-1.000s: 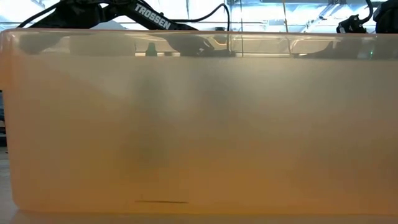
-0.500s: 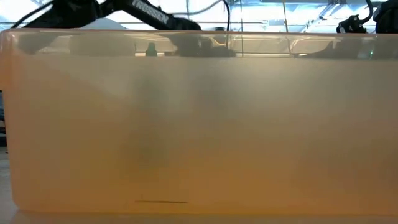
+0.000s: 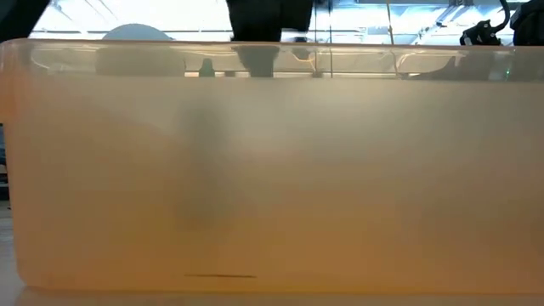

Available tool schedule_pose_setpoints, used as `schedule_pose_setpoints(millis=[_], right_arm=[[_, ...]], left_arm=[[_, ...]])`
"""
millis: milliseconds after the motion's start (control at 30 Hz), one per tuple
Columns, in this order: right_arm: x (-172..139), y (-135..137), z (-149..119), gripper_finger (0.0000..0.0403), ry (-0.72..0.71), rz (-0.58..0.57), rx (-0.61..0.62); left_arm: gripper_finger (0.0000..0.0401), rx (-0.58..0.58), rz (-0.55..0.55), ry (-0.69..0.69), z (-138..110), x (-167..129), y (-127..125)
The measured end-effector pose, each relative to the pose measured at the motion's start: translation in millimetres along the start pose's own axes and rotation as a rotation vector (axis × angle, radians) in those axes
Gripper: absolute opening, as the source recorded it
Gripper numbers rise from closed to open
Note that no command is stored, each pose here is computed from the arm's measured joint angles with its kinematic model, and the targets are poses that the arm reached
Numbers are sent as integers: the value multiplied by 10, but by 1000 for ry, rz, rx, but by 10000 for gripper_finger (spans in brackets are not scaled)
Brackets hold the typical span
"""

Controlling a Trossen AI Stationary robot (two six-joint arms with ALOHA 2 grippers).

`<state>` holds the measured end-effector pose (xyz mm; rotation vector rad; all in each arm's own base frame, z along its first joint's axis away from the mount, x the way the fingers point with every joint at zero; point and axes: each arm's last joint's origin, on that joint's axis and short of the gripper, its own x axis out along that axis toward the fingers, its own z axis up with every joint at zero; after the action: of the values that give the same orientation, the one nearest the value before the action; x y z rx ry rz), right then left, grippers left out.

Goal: Pick & Place food coloring
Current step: Put the small black food coloring bottle into the orange container, then put the large purple food coloring bottle into the orange container

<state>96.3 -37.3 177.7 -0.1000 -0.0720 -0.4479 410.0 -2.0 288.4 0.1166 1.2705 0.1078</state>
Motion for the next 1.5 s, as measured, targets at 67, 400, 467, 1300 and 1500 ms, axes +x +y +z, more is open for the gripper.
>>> schedule_pose_setpoints(millis=[67, 400, 467, 1300, 1500], right_arm=[[0, 0, 1, 110, 0, 0, 0], [0, 0, 1, 110, -1, 0, 0], [0, 0, 2, 110, -1, 0, 0], [0, 0, 0, 110, 0, 0, 0], [0, 0, 1, 110, 0, 0, 0]], left_arm=[[56, 48, -21, -20, 2, -57, -278], [56, 240, -125, -183, 128, 119, -1235], [56, 246, -160, -186, 162, 245, -1298], [102, 186, -215, -46, 160, 1052, -1487], [136, 184, -216, -46, 160, 1050, -1487]])
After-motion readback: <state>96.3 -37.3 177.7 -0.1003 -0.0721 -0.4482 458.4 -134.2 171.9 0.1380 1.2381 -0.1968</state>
